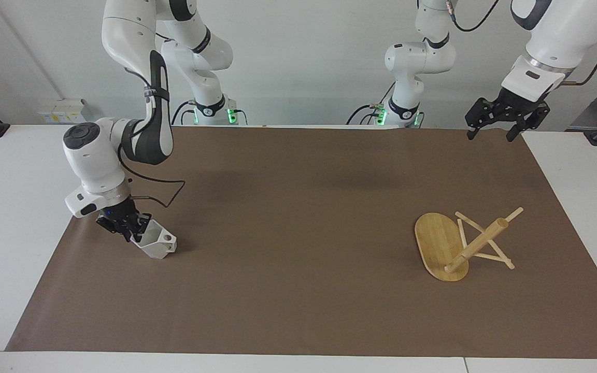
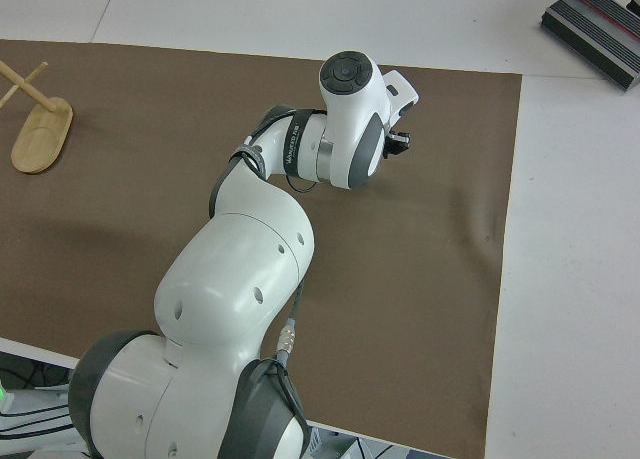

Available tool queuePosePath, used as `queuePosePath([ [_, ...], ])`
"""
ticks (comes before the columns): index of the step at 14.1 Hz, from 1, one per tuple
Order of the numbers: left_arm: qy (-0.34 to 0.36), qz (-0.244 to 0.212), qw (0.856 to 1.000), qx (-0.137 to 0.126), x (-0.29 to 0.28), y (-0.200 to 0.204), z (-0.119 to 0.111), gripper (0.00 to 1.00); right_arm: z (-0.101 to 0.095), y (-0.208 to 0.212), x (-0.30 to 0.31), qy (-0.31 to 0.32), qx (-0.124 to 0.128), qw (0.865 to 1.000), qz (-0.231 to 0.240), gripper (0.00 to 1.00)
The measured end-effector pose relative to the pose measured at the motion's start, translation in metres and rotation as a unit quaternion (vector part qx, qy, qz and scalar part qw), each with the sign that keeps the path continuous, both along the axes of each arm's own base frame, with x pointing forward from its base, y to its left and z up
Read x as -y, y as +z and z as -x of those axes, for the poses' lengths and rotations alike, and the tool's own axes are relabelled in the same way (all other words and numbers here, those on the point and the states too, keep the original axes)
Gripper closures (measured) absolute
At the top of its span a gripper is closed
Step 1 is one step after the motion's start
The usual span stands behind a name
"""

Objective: Hang cup on rack
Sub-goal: 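Reach the right gripper toward the white hexagonal cup, then close the right gripper on the white cup's rim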

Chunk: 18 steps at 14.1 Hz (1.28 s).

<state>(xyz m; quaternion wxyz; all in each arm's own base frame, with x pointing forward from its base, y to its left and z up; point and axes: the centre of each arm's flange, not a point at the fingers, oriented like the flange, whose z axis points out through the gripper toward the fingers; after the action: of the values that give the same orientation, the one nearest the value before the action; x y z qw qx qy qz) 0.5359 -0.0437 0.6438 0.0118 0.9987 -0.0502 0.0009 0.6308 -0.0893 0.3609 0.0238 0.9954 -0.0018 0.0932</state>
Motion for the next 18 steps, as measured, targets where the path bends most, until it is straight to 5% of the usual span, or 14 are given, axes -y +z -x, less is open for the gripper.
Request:
queuePosePath([
  [4,0.000,0.000,1.000,0.000,0.000,0.000,0.000,0.00,-0.001,0.002,-0.002,-0.002,0.003,1.000,-0.004,0.94],
  [12,0.000,0.000,1.000,0.000,0.000,0.000,0.000,0.00,0.000,0.005,-0.003,-0.005,0.001,1.000,-0.005,0.96],
  [18,0.000,0.000,1.000,0.000,0.000,0.000,0.000,0.00,-0.001,0.017,-0.012,0.001,-0.030,0.999,-0.011,0.96],
])
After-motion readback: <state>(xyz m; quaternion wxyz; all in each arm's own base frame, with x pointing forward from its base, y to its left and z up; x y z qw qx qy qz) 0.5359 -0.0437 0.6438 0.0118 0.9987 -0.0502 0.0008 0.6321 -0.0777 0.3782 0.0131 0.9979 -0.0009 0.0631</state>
